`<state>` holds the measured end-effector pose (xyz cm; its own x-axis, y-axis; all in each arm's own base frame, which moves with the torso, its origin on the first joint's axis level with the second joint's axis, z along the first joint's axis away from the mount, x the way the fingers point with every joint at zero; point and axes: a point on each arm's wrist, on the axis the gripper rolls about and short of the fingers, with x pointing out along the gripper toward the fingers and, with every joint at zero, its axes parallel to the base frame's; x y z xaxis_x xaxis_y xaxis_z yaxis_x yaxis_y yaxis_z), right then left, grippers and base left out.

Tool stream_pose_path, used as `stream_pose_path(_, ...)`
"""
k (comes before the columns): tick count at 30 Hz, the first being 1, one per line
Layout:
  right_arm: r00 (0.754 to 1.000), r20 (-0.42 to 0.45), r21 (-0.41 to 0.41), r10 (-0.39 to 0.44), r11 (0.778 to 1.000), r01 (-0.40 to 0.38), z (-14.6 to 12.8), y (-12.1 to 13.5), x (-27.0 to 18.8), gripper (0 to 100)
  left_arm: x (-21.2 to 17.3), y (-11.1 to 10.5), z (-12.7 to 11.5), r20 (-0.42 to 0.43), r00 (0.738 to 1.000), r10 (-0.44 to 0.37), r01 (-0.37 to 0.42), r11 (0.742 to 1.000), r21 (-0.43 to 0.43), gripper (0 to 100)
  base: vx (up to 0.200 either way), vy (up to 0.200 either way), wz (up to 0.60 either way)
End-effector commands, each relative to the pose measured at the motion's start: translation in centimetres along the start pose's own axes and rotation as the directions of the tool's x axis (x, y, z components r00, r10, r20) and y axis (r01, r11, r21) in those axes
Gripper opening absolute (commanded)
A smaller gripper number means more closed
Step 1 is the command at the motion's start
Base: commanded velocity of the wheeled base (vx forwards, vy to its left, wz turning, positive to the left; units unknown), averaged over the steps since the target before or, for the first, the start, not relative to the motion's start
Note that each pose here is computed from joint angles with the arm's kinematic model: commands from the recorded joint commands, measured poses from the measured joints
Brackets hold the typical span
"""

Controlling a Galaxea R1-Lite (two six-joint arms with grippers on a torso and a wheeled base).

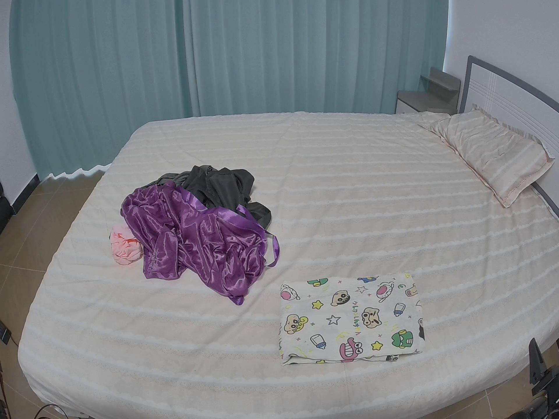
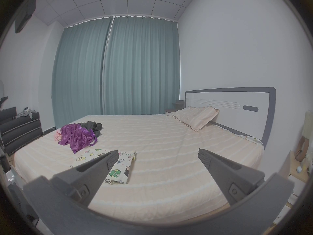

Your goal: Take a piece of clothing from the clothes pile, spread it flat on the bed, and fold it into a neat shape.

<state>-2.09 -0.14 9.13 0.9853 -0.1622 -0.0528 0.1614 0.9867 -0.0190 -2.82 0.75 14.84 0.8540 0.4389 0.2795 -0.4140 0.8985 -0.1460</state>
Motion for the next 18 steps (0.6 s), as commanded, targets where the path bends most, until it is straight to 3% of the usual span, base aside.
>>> stream_pose_path(1, 1.0, -0.024, -0.014, -0.019, 1.0, 0.019, -0.7, 0.0, 0.3, 100, -0.6, -0.1, -0.9, 0.009, 1.0, 0.022, -0.022, 0.999, 0.04, 100, 0.0, 0.0, 0.0)
stream_pose_path(6, 1.0, -0.022, -0.025, -0.019, 1.0, 0.019, -0.7, 0.0, 0.3, 100, -0.5, -0.1, -2.0, -0.025, 1.0, -0.001, 0.002, 0.999, 0.053, 100, 0.0, 0.0, 0.0)
stream_pose_path(10, 1.0, 0.004, -0.028, -0.007, 1.0, 0.007, -0.7, 0.0, 0.4, 100, -0.5, -0.2, -4.2, -0.098, 0.994, -0.057, 0.064, 0.995, 0.072, 100, 0.0, 0.0, 0.0)
stream_pose_path(15, 1.0, 0.004, -0.026, 0.0, 1.0, 0.0, -0.7, 0.1, 0.4, 100, -0.5, -0.2, -4.3, -0.107, 0.99, -0.088, 0.095, 0.993, 0.065, 100, 0.0, 0.0, 0.0)
stream_pose_path(18, 1.0, 0.004, -0.028, 0.022, 0.999, -0.022, -0.7, 0.1, 0.4, 100, -0.6, -0.5, -4.6, -0.145, 0.97, -0.196, 0.205, 0.977, 0.055, 100, 0.0, 0.0, 0.0)
